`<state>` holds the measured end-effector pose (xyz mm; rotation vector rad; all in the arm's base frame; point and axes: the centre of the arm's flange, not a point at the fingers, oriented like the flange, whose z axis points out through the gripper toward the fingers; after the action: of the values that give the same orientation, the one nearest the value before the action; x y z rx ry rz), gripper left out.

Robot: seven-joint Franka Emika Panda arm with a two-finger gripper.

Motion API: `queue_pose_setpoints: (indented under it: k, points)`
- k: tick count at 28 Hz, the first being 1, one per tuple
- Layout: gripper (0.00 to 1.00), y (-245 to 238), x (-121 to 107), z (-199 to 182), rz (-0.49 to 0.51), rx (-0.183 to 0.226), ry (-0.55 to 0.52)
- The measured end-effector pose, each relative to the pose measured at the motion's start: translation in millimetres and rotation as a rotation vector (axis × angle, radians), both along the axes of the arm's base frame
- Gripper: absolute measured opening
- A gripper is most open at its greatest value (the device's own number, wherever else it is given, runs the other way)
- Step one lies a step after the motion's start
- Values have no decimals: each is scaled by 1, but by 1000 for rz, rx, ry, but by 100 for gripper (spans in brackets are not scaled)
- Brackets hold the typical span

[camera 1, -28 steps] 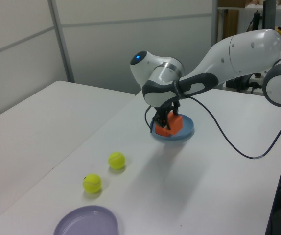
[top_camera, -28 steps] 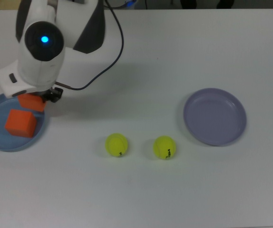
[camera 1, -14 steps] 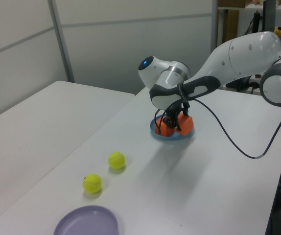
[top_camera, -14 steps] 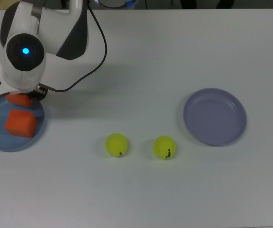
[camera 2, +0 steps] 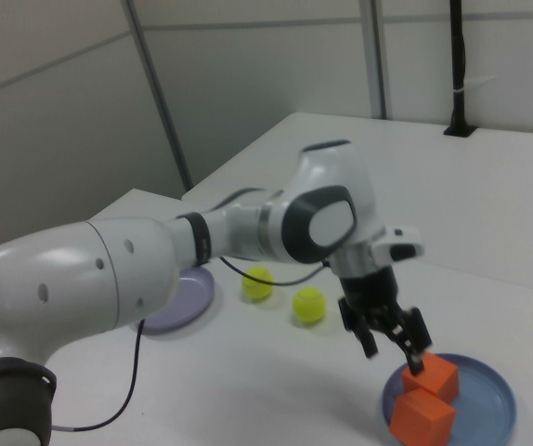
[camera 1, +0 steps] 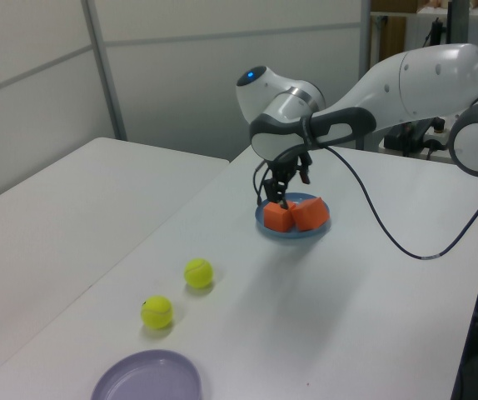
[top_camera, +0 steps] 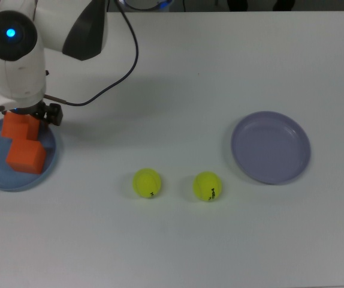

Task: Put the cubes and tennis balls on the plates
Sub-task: 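Move the gripper down to a yellow tennis ball and grasp it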

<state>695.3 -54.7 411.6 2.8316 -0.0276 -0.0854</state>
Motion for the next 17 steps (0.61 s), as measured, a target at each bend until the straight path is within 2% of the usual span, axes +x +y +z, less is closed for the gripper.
queue_pose_setpoints:
  k: [2, 7, 14, 17]
  points:
    - [100, 23, 2, 6, 37, 22, -13]
    - [100, 126, 10, 17, 208, 74, -109]
    - [100, 232, 1, 8, 374, 105, -165]
    - [100, 263, -3, -7, 432, 98, -170]
